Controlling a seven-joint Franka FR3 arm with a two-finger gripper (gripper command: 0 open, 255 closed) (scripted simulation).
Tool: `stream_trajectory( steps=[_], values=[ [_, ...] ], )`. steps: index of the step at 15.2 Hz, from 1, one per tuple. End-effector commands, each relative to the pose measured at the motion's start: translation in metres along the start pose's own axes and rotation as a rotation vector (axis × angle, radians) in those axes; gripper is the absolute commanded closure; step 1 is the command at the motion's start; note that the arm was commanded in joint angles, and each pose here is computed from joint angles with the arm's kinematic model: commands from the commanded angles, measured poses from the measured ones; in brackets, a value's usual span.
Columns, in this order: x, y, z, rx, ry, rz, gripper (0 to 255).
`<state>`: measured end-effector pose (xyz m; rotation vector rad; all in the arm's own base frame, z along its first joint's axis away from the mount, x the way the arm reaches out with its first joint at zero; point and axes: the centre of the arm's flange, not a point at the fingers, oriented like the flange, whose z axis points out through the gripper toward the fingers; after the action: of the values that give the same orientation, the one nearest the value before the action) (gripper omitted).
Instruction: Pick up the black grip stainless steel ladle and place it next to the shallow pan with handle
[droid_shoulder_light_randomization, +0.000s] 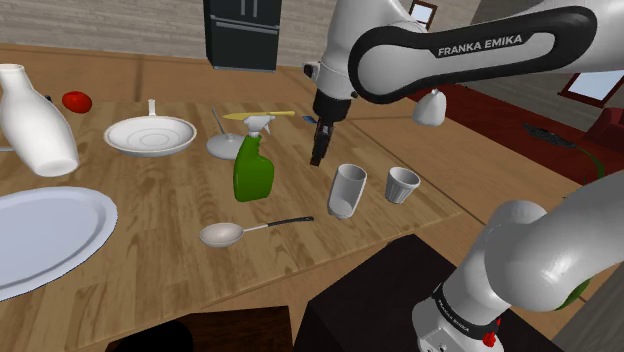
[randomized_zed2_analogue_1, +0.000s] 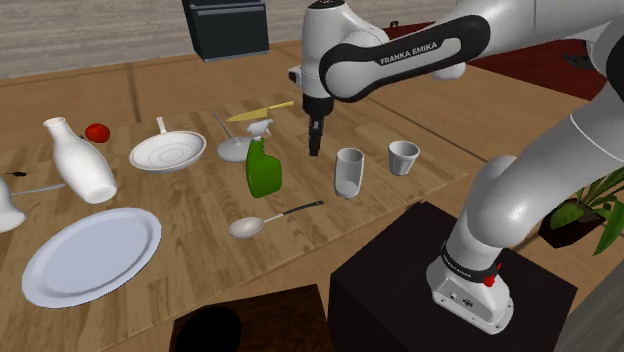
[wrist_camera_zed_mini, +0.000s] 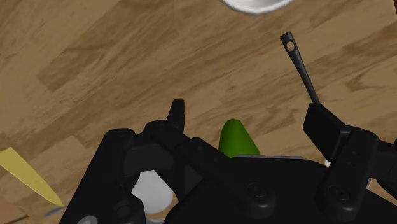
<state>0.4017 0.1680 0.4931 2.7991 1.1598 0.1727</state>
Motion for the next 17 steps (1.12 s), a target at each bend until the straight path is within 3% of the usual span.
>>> stream_trajectory(
  steps=[1, 14, 17],
  values=[
    [0.015, -0.015, 0.013, 0.007, 0.007, -0.079, 0],
    [0.077, -0.138, 0.102, 0.052, 0.038, -0.577, 0],
    [0.077, -0.14, 0.113, 0.052, 0.038, -0.582, 0]
  ],
)
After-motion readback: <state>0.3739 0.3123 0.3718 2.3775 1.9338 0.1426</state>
